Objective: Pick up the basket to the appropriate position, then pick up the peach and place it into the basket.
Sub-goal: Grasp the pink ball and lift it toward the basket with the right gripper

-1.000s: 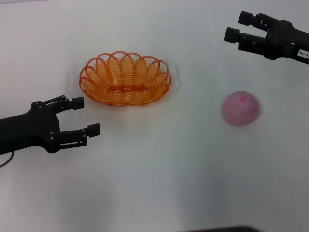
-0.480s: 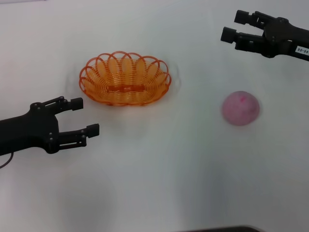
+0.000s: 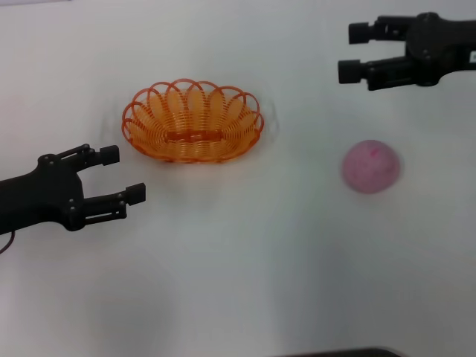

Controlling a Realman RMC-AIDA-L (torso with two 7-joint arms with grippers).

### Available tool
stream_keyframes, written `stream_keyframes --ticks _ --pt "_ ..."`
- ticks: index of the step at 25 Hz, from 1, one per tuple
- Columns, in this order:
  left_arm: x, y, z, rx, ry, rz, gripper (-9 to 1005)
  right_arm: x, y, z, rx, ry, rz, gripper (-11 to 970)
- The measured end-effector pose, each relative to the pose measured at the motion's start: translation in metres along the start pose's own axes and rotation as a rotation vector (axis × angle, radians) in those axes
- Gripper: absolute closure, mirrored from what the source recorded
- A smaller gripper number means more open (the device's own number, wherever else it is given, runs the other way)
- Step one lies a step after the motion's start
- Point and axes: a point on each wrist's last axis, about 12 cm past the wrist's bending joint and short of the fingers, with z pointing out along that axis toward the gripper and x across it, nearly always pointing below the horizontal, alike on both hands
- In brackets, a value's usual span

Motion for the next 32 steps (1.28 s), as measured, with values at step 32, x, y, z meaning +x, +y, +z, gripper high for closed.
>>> stream_keyframes --ticks 32 --pt "-0.001 0.002 0.001 -0.008 0.008 -0.003 132 -0.045 0.003 0.038 0.144 0.762 0.010 22"
